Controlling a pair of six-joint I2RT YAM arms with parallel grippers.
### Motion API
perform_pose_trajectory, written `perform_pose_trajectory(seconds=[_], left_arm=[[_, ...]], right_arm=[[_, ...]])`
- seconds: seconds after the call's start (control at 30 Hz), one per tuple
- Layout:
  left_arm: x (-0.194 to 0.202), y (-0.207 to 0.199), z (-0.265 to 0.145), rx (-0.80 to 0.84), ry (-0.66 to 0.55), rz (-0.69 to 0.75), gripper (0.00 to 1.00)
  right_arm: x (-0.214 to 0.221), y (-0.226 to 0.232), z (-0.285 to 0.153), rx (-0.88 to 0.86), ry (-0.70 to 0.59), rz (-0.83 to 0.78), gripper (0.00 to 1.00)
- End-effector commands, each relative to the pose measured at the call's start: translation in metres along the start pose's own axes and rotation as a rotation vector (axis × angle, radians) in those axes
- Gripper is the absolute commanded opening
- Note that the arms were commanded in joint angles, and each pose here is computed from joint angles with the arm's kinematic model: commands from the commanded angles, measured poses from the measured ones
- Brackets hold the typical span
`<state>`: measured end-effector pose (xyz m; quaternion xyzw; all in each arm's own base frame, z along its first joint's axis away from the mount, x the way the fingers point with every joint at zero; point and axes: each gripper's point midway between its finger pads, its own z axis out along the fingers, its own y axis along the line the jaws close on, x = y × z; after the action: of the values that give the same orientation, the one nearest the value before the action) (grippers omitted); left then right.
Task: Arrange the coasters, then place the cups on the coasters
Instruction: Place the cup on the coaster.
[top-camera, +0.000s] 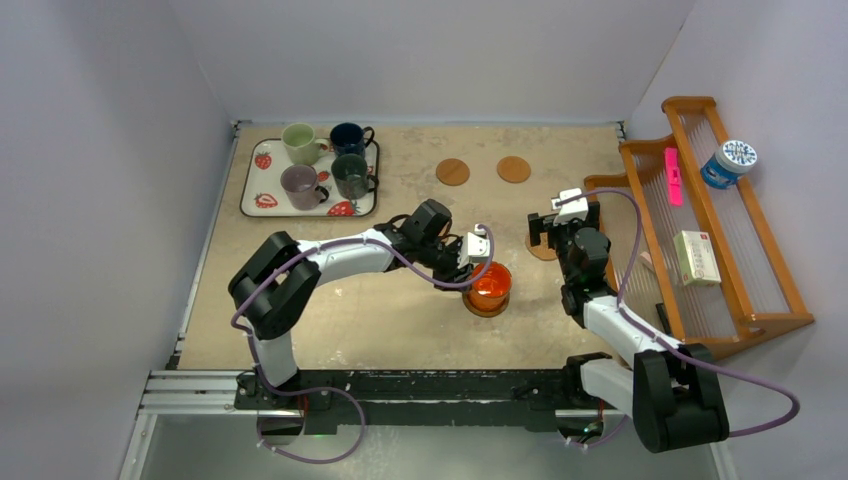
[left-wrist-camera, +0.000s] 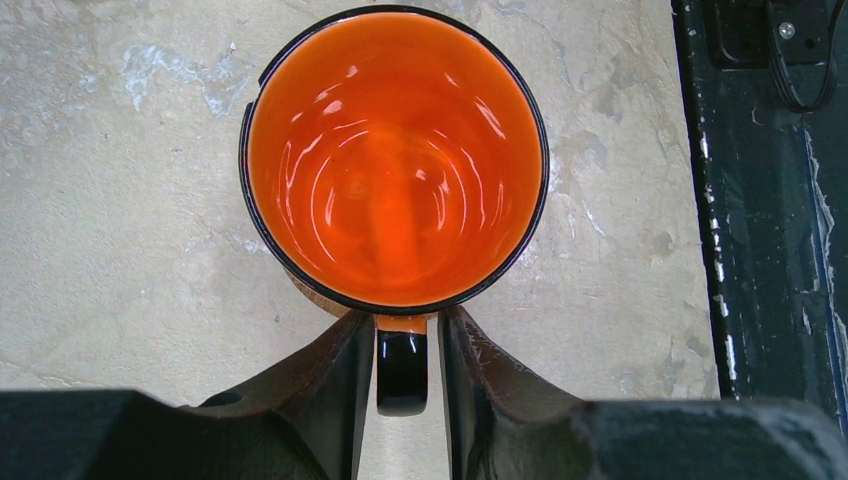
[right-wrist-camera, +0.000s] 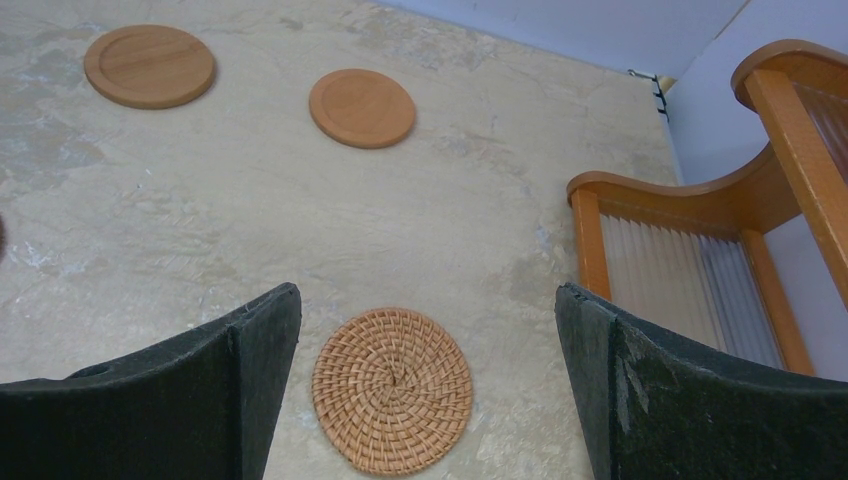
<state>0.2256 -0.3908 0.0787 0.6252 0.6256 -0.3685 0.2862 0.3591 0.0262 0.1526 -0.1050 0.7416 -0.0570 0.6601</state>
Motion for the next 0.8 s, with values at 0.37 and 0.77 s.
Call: perform_pose_trajectory(seconds=[0.37, 0.77], left_arm=[[-0.031, 0.002, -0.012, -0.009, -0.043, 0.091, 0.71], [-0.068, 0.011, -0.051, -0.154, -0.091, 0.201, 0.88]], right_arm=[[-0.014, -0.003, 0.002, 0.007, -0.047, 0.015, 0.99], [-0.013, -0.003, 0.002, 0.005, -0.045, 0.015, 0.99]])
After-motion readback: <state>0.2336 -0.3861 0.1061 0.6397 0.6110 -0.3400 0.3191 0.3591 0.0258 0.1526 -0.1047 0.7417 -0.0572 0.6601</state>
